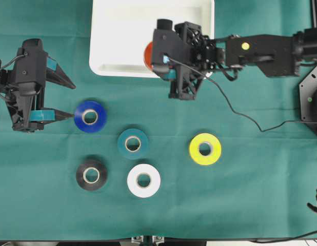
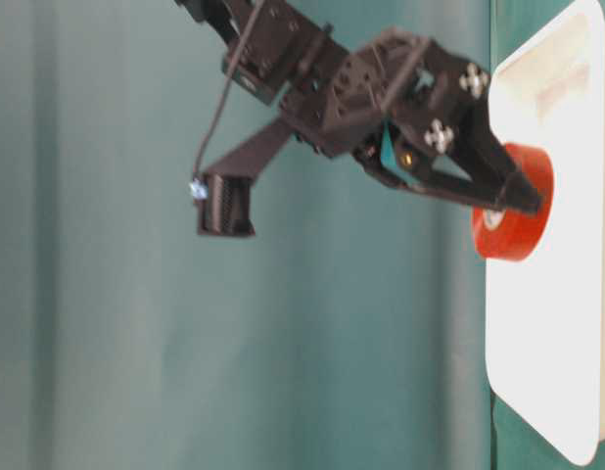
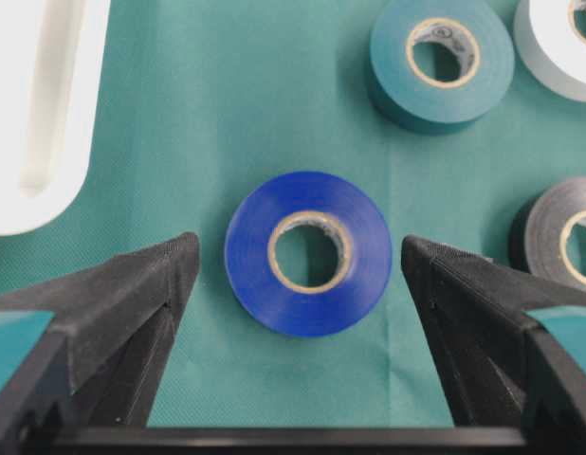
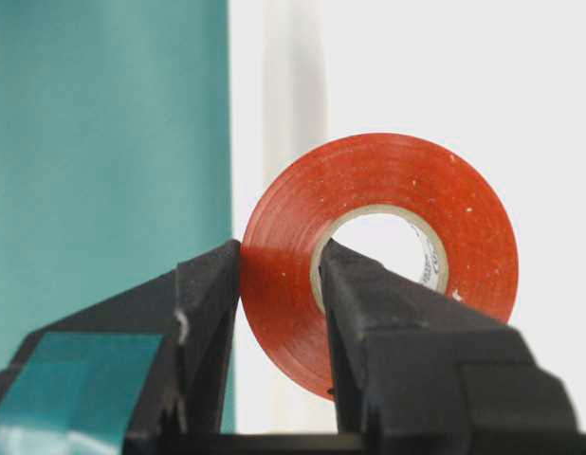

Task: Put the tape alternately from left to right into the white case.
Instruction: 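Carry the orange roll into the white tray and release it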

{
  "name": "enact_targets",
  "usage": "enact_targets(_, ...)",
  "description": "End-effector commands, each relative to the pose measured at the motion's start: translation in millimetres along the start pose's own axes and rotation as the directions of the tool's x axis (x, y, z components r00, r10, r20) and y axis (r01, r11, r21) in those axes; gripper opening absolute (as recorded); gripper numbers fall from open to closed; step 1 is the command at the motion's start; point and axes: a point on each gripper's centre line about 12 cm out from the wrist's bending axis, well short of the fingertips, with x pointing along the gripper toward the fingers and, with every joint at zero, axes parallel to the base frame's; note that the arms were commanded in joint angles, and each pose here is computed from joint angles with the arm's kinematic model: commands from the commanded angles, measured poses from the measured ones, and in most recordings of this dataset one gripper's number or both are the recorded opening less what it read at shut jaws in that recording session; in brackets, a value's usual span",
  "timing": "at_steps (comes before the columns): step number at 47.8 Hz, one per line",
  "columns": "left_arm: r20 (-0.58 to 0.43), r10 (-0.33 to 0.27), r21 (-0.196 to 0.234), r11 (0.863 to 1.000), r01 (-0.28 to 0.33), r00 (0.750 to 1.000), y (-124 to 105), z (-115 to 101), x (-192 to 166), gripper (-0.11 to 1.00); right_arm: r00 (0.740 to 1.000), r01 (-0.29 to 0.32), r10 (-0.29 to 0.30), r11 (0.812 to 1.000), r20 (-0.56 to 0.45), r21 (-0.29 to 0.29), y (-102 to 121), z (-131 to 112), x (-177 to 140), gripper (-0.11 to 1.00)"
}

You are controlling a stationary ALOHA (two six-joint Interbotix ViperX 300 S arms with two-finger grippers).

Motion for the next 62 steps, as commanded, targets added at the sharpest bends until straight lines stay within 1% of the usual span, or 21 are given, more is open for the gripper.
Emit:
enact_targets(1, 0.023, -0.002, -0.002, 1.000, 0.002, 1.000, 0, 6, -2, 0.74, 0.998, 0.007, -0.007, 1.000, 0.055, 0.005, -6, 18, 0, 0.26)
enact_targets(10, 0.017, -0.001, -0.004, 1.000, 0.001, 1.000, 0, 3, -1, 0.74, 0.999, 0.025, -0.025, 1.000, 0.034, 0.008, -14, 18, 16, 0.26)
enact_targets(25, 0.015, -0.001, -0.004, 1.000, 0.001, 1.000, 0, 2, -1, 0.74, 1.000, 0.026, -0.026, 1.000, 0.010, 0.009, -15, 12, 28, 0.26)
enact_targets(56, 0.014, -0.001, -0.006, 1.000, 0.001, 1.000, 0, 2, -1, 0.74, 1.000, 0.022, -0.022, 1.000, 0.016, 0.012, -14, 12, 29, 0.27)
enact_targets(57, 0.014, -0.001, -0.006, 1.000, 0.001, 1.000, 0, 2, -1, 0.74, 1.000, 0.023, -0.024, 1.000, 0.012, 0.013, -15, 11, 30, 0.29)
enact_targets(58, 0.014, -0.001, -0.006, 1.000, 0.001, 1.000, 0, 2, -1, 0.74, 1.000, 0.023, -0.023, 1.000, 0.013, 0.010, -14, 12, 29, 0.34)
enact_targets(60, 0.014, -0.001, -0.006, 1.000, 0.001, 1.000, 0, 2, -1, 0.74, 1.000, 0.023, -0.023, 1.000, 0.010, 0.012, -14, 11, 30, 0.47)
enact_targets(62, 0.014, -0.001, -0.006, 1.000, 0.001, 1.000, 0, 2, -1, 0.74, 1.000, 0.023, -0.023, 1.000, 0.011, 0.010, -14, 11, 29, 0.57)
